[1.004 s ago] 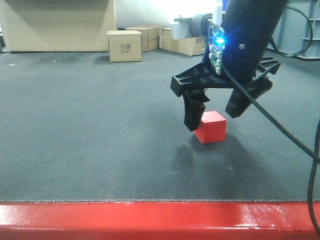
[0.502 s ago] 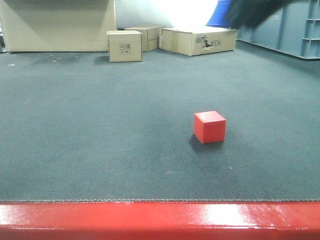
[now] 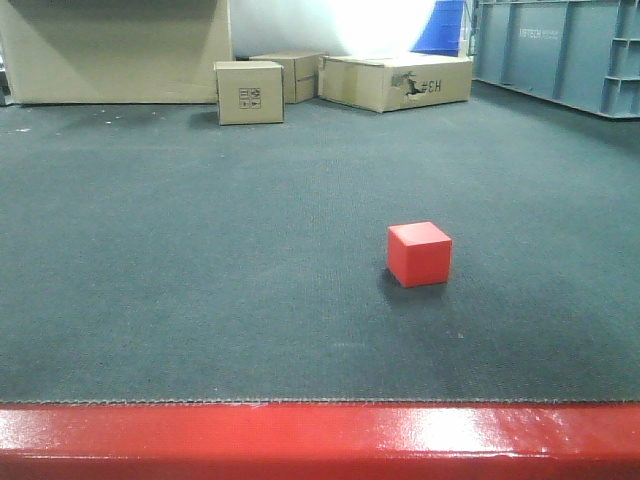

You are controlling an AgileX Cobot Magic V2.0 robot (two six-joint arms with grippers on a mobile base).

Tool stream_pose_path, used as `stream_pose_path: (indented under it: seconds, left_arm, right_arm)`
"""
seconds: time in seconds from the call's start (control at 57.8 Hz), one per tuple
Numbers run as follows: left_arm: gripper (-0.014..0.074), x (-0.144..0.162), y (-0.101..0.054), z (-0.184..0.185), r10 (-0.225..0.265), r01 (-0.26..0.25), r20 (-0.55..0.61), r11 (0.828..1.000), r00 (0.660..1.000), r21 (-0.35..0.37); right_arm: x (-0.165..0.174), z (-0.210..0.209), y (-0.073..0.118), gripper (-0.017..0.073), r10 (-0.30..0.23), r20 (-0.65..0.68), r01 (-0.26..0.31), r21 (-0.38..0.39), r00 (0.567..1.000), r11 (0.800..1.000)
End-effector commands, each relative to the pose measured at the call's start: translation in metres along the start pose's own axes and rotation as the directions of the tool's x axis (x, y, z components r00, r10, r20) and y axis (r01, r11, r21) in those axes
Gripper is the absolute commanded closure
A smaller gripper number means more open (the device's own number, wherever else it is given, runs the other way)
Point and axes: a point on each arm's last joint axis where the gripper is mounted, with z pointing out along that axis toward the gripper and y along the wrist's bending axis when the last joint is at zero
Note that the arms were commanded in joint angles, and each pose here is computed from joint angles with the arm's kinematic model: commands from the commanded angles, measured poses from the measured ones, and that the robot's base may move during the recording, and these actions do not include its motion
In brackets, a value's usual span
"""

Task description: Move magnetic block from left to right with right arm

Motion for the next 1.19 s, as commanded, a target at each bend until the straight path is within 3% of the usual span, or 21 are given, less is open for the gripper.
stream_pose_path:
  seconds: [0.0, 0.26, 0.814, 0.97, 1.177]
  left_arm:
    - [0.0720, -0.006, 0.000, -0.001, -0.011, 0.011, 0.086, 1.000, 0.996, 0.002]
    - [0.0720, -0.006, 0.000, -0.001, -0.011, 0.011, 0.086, 1.000, 0.996, 0.002]
    - [0.0720, -0.006, 0.000, -0.001, -0.011, 0.011, 0.086, 1.000, 0.996, 0.002]
    - [0.0720, -0.006, 0.000, -0.001, -0.011, 0.011, 0.086, 1.000, 0.996, 0.002]
    - [0.0720, -0.006, 0.000, -0.001, -0.011, 0.011, 0.086, 1.000, 0.996, 0.002]
  right_arm:
    - [-0.002, -0.018, -0.001, 0.0503, -0.030, 0.184, 0.033, -0.010, 0.982, 0.999]
    - [0.027, -0.035, -0.004, 0.0503, -0.028, 0.240, 0.032, -0.015, 0.970, 0.999]
    - [0.026, -0.036, -0.004, 0.0503, -0.021, 0.257, 0.023, -0.007, 0.966, 1.000]
    - [0.024, -0.037, -0.016, 0.0503, -0.023, 0.283, -0.012, 0.124, 0.959, 0.992]
    - [0.036, -0.046, -0.033, 0.0503, -0.045, 0.368, -0.082, 0.323, 0.929, 0.943]
